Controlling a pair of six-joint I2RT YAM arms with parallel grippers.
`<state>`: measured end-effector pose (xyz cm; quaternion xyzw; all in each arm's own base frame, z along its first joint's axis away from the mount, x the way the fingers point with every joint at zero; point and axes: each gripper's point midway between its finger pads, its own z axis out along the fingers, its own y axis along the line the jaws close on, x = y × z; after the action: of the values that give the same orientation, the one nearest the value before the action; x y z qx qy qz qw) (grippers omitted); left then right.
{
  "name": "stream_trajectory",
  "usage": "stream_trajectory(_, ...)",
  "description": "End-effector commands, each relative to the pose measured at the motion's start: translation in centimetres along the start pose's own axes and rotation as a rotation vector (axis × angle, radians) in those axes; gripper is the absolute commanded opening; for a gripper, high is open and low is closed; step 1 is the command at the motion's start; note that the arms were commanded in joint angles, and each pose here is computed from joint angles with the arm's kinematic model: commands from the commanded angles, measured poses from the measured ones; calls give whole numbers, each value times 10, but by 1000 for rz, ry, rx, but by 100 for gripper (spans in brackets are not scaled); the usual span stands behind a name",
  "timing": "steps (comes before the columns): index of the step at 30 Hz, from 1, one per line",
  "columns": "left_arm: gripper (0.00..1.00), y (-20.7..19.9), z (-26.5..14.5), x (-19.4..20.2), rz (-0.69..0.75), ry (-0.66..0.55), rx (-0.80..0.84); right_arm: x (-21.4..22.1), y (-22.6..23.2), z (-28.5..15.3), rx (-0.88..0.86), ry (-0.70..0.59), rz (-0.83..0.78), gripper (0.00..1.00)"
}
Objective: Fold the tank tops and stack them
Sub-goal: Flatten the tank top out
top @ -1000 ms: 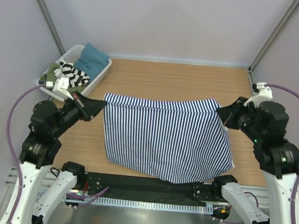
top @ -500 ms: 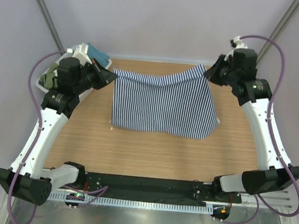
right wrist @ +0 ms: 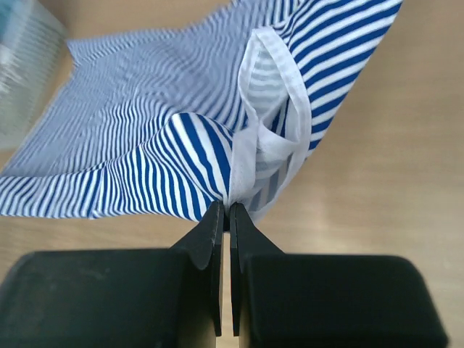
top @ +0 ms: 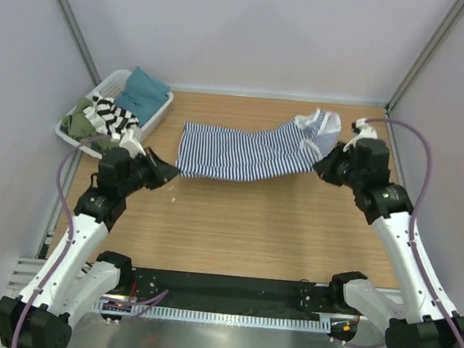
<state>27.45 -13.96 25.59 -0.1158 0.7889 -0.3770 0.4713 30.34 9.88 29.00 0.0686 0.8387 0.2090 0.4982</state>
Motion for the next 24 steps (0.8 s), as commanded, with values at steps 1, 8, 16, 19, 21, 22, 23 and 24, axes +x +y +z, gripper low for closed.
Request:
stream_trajectory(1,0,10,-8,22,-15,15,22,49,-21,0,30,74,33,2)
stream_trajectory(8,0,-12,-25,3,27,6,30,44,-22,-14,53,74,20,4)
stream_trajectory(16,0,32,-19,56,-26,104,-30,113,-47,9,71,212,57,4)
stream_trajectory(19,0,37,-22,62,-28,108,-34,119,-49,10,72,226,72,3)
stream_trajectory(21,0,36,-25,62,-19,115,-41,113,-48,8,82,216,75,1)
stream_trajectory(22,0,34,-26,60,-17,114,-40,111,-47,7,82,207,74,1)
stream_trajectory(23,0,27,-28,55,-12,107,-26,105,-44,4,70,192,76,1)
stream_trajectory(24,0,21,-31,52,-7,101,-9,101,-41,2,62,181,79,1)
